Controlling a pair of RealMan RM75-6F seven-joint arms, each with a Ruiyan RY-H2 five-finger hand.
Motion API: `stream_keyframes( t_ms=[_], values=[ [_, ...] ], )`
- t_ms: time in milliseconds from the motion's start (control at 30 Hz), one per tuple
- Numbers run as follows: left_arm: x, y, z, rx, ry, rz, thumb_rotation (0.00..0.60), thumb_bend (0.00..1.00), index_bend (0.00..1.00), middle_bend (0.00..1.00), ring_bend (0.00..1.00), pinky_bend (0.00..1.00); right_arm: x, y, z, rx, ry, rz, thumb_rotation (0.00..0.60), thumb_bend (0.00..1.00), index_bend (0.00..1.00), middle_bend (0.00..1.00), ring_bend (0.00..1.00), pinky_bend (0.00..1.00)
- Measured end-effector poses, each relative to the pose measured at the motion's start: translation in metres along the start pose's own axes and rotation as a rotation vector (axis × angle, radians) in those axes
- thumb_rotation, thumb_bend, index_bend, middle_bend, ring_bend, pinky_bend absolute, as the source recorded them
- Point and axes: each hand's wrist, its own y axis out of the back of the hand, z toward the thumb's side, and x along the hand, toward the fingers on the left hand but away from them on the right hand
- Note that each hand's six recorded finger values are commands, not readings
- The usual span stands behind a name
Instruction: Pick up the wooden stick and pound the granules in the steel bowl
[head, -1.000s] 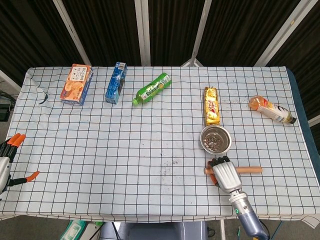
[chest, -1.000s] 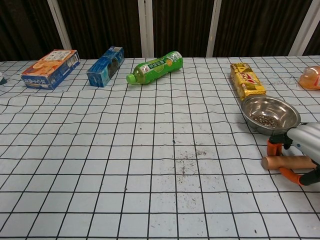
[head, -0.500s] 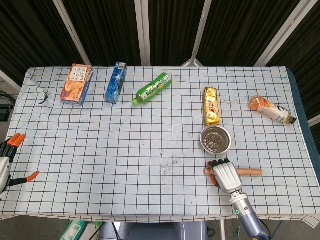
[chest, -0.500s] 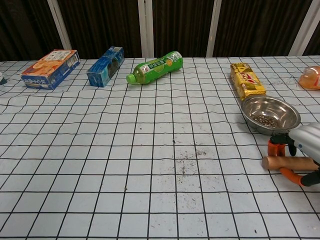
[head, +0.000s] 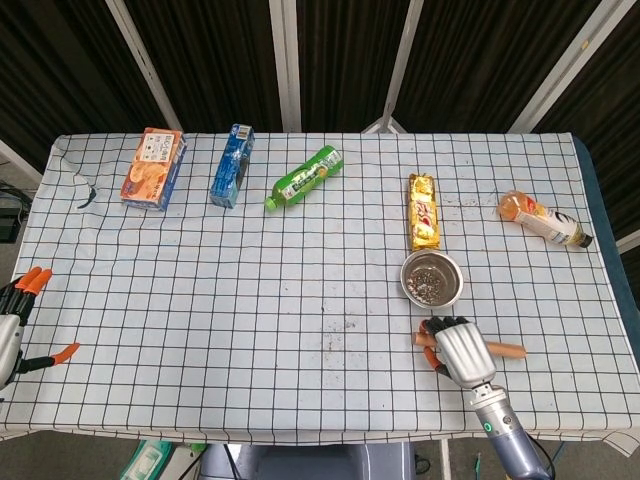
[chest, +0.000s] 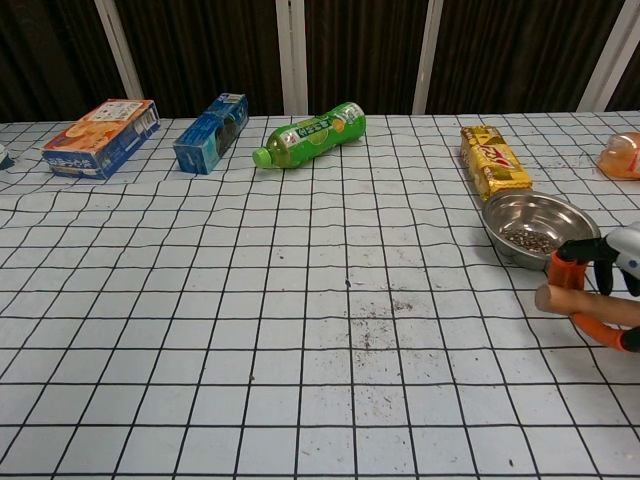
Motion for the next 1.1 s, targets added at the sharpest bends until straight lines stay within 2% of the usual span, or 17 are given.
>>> stream_keyframes(
  t_ms=[400, 700, 900, 1100],
  values=[
    [0.000, 0.000, 0.001, -0.005, -0.002, -0.001, 0.600, 0.04, 0.00, 0.00, 0.00, 0.00, 0.004, 0.032, -0.007, -0.205, -0.043, -0.081, 0.600, 0.57, 0.72, 0.63, 0.55, 0.55],
    [0.000, 0.000, 0.000, -0.008, 0.000, -0.001, 0.600, 0.04, 0.00, 0.00, 0.00, 0.00, 0.003, 0.058, -0.022, -0.485, -0.136, -0.159, 0.600, 0.57, 0.72, 0.63, 0.56, 0.55],
    [0.000, 0.000, 0.001, -0.009, 0.000, 0.000, 0.600, 0.04, 0.00, 0.00, 0.00, 0.00, -0.001, 0.085, -0.035, -0.660, -0.162, -0.273, 0.600, 0.57, 0.72, 0.63, 0.56, 0.55],
    [0.000, 0.000, 0.001, -0.007, -0.002, 0.002, 0.600, 0.04, 0.00, 0.00, 0.00, 0.00, -0.007, 0.116, -0.047, -0.791, -0.128, -0.477, 0.600, 0.57, 0.73, 0.63, 0.56, 0.55]
  ],
)
